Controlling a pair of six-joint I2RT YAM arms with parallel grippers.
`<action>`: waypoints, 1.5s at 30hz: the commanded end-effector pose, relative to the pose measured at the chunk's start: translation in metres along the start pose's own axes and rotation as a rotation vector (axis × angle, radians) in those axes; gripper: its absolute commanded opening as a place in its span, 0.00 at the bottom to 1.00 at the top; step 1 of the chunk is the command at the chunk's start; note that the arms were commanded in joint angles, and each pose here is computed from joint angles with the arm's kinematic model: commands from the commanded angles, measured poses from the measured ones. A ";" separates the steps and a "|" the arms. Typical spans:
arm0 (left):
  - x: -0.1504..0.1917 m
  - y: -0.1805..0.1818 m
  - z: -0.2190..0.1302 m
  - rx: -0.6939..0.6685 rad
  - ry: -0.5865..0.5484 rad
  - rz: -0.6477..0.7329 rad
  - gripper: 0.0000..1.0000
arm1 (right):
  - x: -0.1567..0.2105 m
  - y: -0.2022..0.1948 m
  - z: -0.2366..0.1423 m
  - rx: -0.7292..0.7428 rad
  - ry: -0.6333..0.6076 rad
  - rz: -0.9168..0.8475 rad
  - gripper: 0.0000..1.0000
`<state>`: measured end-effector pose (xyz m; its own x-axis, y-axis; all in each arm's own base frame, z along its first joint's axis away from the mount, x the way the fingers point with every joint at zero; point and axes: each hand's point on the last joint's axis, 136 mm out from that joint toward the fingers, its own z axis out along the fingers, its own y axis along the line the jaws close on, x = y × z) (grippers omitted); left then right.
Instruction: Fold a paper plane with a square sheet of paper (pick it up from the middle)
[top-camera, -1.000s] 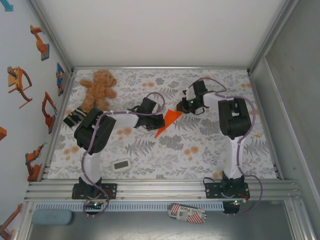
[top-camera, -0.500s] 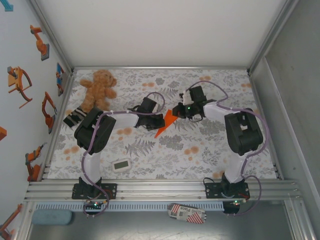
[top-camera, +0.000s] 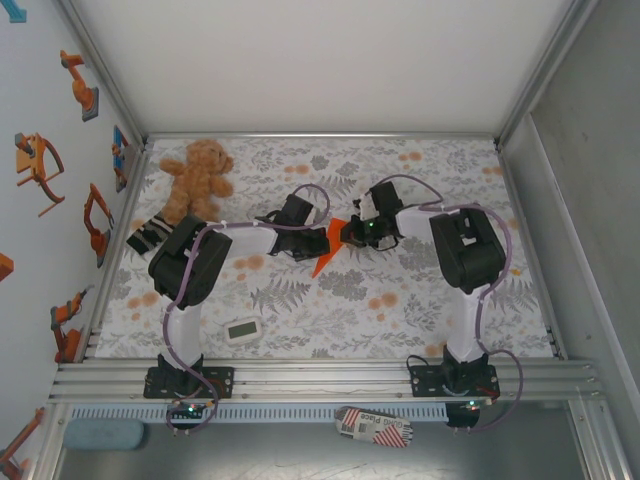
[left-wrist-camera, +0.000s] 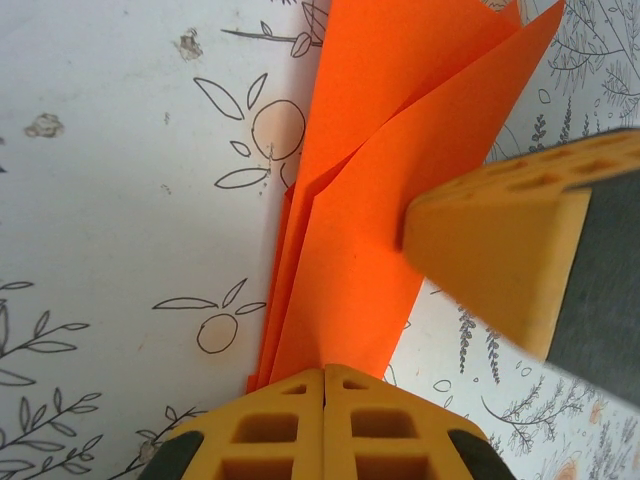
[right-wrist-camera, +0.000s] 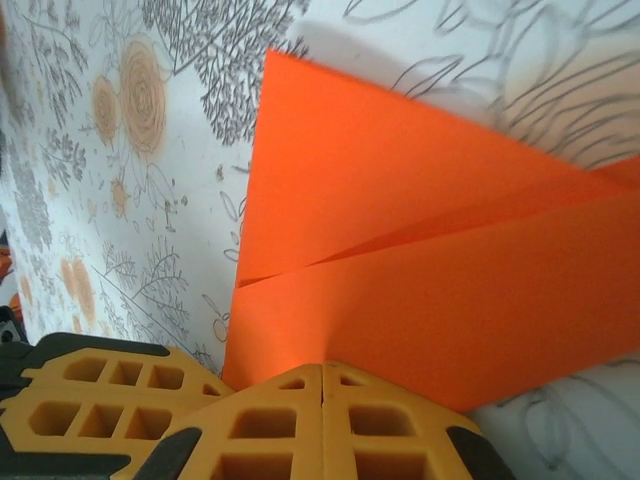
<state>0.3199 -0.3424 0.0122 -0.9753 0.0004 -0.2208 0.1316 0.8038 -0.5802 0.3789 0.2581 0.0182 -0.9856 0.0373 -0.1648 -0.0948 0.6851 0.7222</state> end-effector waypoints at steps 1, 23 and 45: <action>0.061 0.077 0.011 -0.260 0.182 -0.103 0.00 | -0.038 -0.049 -0.018 0.108 -0.118 0.076 0.00; -0.043 -0.033 -0.101 -0.002 -0.221 -0.009 0.46 | -0.054 -0.006 -0.111 0.278 -0.284 0.056 0.18; -0.010 0.120 -0.210 -0.451 -0.416 -0.079 0.96 | 0.008 0.054 -0.019 0.763 -0.233 0.022 0.52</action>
<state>0.3156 -0.1324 0.1125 -0.8115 -0.2630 -0.5218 -0.1227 0.9498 -0.2878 0.3634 0.3014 0.0704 -0.9398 0.1054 -0.3252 0.0375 0.9773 0.2086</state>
